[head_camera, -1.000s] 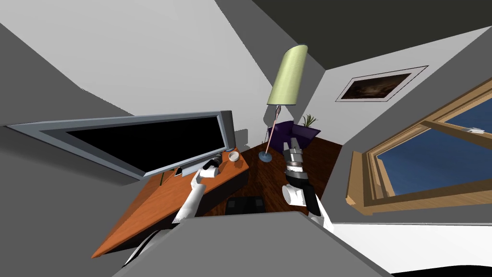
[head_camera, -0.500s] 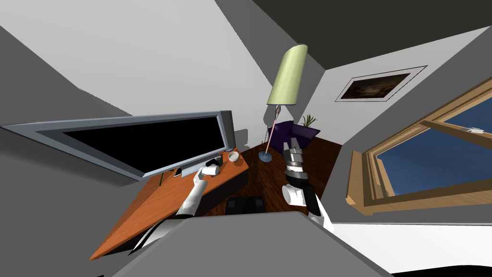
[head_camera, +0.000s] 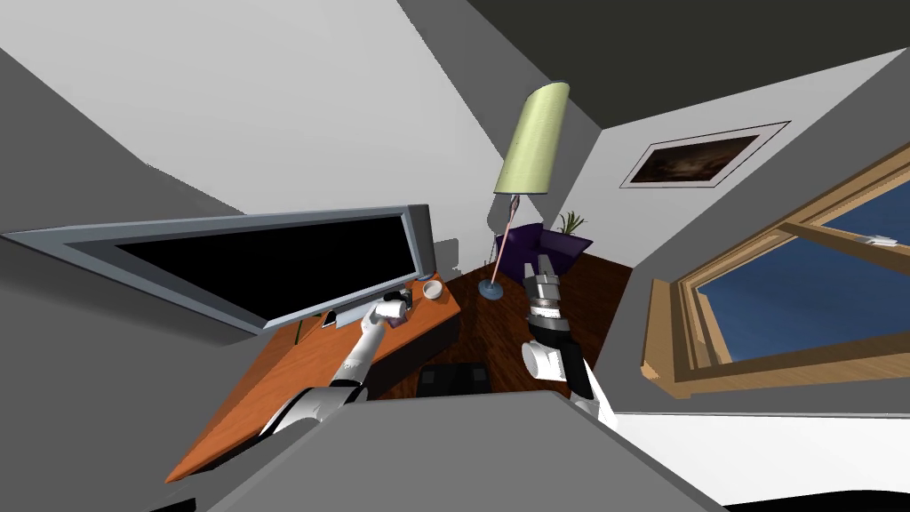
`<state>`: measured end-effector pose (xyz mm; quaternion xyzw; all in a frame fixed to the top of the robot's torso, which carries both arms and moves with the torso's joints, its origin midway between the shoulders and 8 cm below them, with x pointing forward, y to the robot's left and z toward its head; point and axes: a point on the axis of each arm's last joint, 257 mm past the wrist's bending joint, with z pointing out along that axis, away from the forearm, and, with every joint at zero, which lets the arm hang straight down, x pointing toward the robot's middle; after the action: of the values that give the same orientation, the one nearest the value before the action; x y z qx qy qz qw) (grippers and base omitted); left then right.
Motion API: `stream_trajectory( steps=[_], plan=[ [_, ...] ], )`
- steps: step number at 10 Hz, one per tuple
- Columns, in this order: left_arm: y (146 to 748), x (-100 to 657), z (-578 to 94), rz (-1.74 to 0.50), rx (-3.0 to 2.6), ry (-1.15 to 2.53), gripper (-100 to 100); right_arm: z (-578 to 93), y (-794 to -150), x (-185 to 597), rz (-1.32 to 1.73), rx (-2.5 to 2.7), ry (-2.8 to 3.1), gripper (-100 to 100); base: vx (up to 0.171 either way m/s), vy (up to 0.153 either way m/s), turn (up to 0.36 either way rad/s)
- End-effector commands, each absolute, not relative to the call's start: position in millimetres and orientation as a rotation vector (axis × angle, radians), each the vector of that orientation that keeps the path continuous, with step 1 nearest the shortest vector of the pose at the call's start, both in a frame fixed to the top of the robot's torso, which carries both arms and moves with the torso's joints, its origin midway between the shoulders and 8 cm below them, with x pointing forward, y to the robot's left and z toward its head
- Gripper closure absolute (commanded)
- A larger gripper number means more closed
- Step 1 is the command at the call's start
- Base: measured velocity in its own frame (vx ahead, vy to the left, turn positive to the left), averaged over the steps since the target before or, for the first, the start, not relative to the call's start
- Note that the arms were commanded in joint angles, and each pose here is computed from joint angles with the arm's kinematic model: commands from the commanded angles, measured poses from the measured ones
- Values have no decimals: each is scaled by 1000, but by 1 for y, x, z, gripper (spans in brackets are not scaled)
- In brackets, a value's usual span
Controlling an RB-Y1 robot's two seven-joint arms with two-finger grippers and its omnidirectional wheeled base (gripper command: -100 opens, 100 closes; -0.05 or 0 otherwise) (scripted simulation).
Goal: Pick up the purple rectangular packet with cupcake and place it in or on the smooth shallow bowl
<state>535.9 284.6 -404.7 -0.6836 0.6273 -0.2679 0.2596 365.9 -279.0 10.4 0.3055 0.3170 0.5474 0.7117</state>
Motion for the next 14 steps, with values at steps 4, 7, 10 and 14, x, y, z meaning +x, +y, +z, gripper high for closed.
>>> stream_trajectory(
  steps=[4, 7, 10, 14],
  plan=[
    [292, 518, -432, -607, -1986, 1753, -100, 10, -279, 366, 1214, 677, 703, 0, 5, 11, 2],
    [298, 508, -444, -514, -2107, 1770, -100, 10, -279, 366, 1214, 677, 703, 0, 5, 14, 9],
    [303, 494, -453, -434, -2189, 1786, -100, 10, -279, 366, 1214, 677, 703, 0, 5, 18, 6],
    [310, 478, -460, -324, -2313, 1783, -100, 10, -279, 366, 1214, 677, 703, 0, 7, 23, 11]
  ],
)
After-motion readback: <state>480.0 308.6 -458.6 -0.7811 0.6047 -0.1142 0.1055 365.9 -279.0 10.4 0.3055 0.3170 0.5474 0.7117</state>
